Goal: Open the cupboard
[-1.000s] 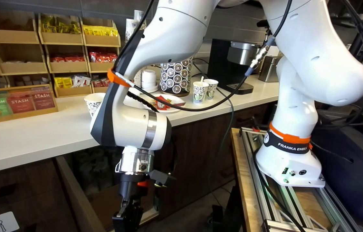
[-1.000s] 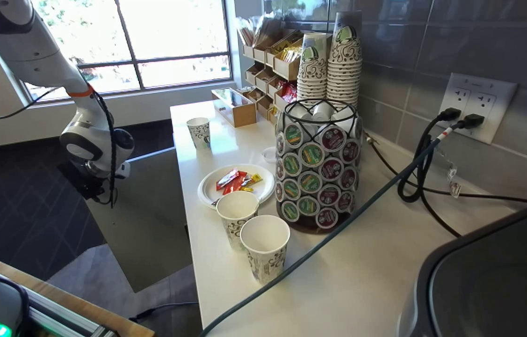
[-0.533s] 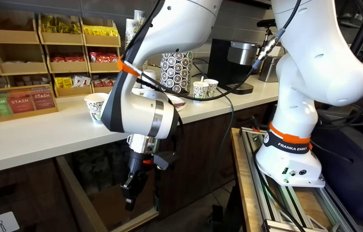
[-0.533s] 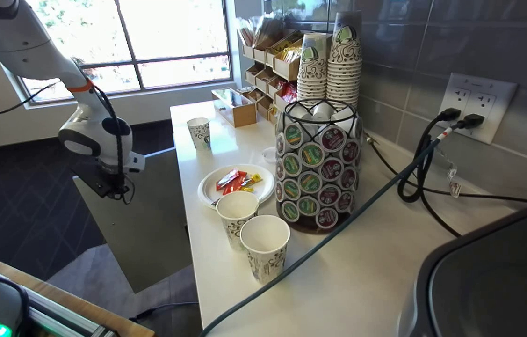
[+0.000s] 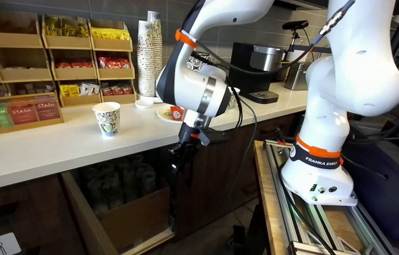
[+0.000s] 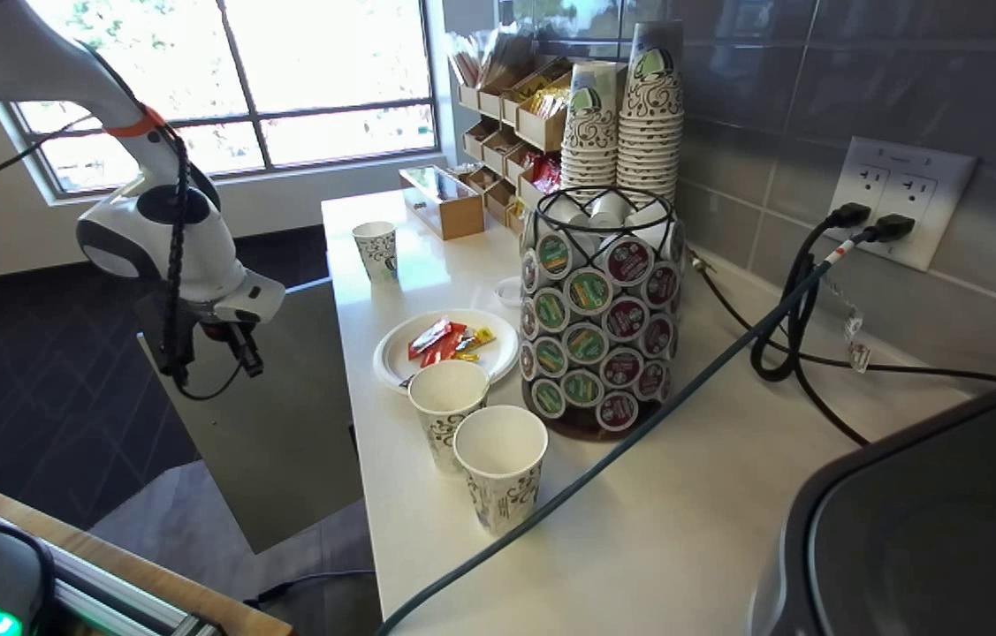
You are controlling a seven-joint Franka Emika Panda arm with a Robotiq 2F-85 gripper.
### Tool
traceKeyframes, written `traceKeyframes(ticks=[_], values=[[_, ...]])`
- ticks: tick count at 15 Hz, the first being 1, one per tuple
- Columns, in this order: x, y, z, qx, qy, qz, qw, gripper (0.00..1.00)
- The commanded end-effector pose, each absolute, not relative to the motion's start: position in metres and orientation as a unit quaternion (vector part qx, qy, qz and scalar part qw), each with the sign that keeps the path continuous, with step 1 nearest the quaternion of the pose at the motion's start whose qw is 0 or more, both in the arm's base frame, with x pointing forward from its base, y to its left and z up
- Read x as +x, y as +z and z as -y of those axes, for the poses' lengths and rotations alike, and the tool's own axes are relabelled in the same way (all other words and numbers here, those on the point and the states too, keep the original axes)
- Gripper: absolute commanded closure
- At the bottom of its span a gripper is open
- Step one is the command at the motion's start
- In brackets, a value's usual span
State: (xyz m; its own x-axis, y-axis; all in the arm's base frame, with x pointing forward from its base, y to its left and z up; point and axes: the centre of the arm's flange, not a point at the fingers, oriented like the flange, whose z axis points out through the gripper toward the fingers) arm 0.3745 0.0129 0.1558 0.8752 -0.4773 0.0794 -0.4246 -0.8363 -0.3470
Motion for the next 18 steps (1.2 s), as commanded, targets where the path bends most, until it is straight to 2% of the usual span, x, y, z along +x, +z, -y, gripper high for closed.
traceKeyframes(ticks=[1, 3, 7, 14, 15, 18], values=[[0.321, 0.203, 0.014, -0.941, -0.091, -0.291, 0.148, 0.44], [0.304, 0.217, 0.022, -0.933, -0.113, -0.308, 0.146, 0.29], [0.305, 0.244, 0.024, -0.91, -0.171, -0.349, 0.146, 0.0], [0.281, 0.294, 0.028, -0.924, -0.249, -0.282, 0.065, 0.0], [0.33, 0.268, 0.025, -0.917, -0.239, -0.312, 0.069, 0.0], [0.328, 0.274, 0.021, -0.923, -0.248, -0.286, 0.067, 0.0]])
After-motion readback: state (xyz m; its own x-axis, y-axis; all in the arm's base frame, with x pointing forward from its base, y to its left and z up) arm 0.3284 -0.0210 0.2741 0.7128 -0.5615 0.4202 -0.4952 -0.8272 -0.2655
